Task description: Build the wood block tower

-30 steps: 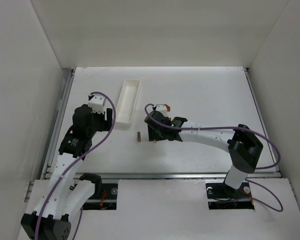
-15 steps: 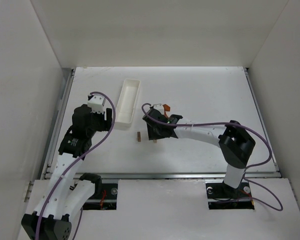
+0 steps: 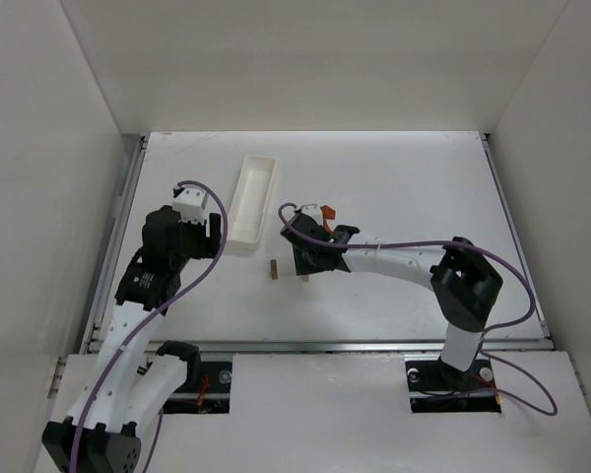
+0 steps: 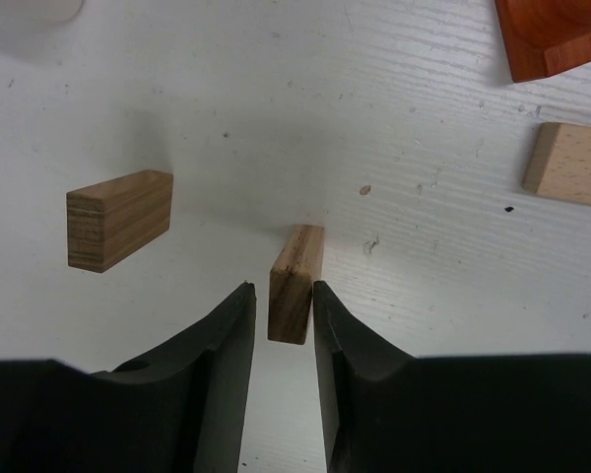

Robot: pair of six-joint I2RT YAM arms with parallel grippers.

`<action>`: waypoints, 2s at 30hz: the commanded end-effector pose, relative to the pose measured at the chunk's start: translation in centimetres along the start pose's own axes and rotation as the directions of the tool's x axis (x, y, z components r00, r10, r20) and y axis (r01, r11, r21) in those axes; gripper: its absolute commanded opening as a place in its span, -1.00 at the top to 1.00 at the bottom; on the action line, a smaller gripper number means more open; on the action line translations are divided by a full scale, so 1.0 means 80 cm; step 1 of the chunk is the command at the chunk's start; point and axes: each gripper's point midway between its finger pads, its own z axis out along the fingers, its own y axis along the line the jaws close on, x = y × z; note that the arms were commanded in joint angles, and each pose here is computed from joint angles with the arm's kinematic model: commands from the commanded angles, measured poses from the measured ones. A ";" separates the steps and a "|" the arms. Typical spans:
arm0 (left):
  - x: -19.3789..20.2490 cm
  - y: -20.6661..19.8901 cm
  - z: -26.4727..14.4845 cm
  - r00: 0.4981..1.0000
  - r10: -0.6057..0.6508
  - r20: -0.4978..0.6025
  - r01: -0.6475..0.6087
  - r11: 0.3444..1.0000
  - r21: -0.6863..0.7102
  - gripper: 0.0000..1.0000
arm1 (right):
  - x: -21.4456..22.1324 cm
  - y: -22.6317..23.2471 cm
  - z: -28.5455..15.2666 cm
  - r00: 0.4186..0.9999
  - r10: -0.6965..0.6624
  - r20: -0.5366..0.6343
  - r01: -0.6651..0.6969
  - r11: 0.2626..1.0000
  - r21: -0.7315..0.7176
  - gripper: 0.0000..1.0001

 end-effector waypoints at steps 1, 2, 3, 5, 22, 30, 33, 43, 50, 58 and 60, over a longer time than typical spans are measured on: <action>-0.014 -0.002 -0.001 0.999 -0.008 0.049 0.008 1.000 0.009 -0.32 | -0.024 0.009 -0.004 0.999 0.016 0.043 -0.015 1.000 -0.016 0.30; -0.014 -0.002 -0.001 0.999 -0.008 0.049 0.008 1.000 0.009 -0.32 | -0.022 0.007 -0.005 0.999 0.013 0.037 -0.013 1.000 -0.010 0.33; -0.016 -0.001 -0.004 0.998 -0.008 0.058 0.008 1.000 0.009 -0.32 | -0.022 0.007 -0.005 0.999 0.013 0.037 -0.013 1.000 -0.010 0.33; -0.016 -0.001 -0.004 0.998 -0.008 0.058 0.008 1.000 0.009 -0.32 | -0.022 0.007 -0.005 0.999 0.013 0.037 -0.013 1.000 -0.010 0.35; -0.018 -0.001 -0.006 0.998 0.001 0.067 -0.001 1.000 0.008 -0.32 | -0.025 -0.004 -0.001 0.999 0.023 0.042 -0.025 0.999 0.029 0.77; -0.018 -0.001 -0.006 0.998 0.001 0.067 -0.001 1.000 0.008 -0.32 | -0.029 -0.016 0.006 0.999 0.035 0.037 -0.038 0.995 0.093 0.86; -0.018 0.000 -0.006 0.998 -0.003 0.067 0.002 1.000 0.009 -0.32 | -0.034 -0.014 0.005 0.998 0.046 0.050 -0.051 0.994 0.094 0.89; -0.018 0.000 -0.006 0.998 -0.003 0.067 0.002 1.000 0.009 -0.32 | -0.025 -0.020 0.007 0.999 0.047 0.025 -0.050 0.992 0.117 0.89; -0.018 0.000 -0.006 0.998 -0.003 0.067 0.002 1.000 0.009 -0.32 | -0.021 -0.019 0.011 0.998 0.054 0.013 -0.056 0.992 0.116 0.70; -0.018 0.000 -0.006 0.998 -0.003 0.067 0.002 1.000 0.009 -0.32 | -0.024 -0.018 0.007 0.998 0.066 0.021 -0.068 0.992 0.110 0.13; -0.018 0.000 -0.006 0.998 -0.003 0.067 0.002 1.000 0.009 -0.32 | -0.019 -0.020 0.009 0.998 0.064 0.014 -0.065 0.991 0.115 0.07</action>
